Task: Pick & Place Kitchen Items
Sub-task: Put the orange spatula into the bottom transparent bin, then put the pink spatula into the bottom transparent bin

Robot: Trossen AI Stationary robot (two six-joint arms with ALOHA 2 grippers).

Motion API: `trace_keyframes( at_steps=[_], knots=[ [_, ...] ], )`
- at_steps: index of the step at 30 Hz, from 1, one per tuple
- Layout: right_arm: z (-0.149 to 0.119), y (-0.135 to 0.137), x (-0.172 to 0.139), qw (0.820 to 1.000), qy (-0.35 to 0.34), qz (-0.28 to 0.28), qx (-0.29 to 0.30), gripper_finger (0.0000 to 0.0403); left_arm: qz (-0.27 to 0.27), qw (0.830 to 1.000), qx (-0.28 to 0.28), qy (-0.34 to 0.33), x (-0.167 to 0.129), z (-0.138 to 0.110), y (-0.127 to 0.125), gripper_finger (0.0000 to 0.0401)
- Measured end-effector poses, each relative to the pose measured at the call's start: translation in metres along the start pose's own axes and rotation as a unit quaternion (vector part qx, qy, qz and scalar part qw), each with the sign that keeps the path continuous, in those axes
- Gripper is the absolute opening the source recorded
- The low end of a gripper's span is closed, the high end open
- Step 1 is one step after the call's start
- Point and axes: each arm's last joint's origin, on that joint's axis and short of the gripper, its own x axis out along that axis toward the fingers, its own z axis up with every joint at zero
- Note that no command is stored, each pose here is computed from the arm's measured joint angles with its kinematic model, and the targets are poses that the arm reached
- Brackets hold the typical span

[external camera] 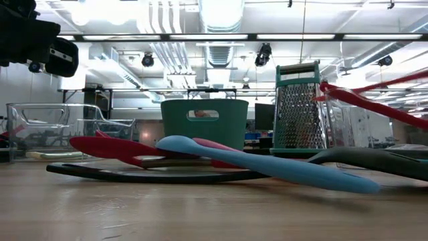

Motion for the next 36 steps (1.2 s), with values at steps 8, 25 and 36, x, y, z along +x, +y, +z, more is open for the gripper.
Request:
trace_keyframes(
  at_steps=[8,25,36],
  knots=[
    [-0.019,-0.008,0.018,0.996,0.067,-0.048,0.017,0.0075,0.0,1.0,0.0,0.0,0.0,0.0,0.0,0.0012],
    [-0.007,0.004,0.003,0.999,0.004,0.029,0.03,0.0184,0.0,1.0,0.0,0.0,0.0,0.0,0.0,0.0012],
    [0.039,0.041,0.004,0.991,-0.08,0.106,-0.001,0.0196,0.0,1.0,0.0,0.0,0.0,0.0,0.0,0.0012]
  ],
)
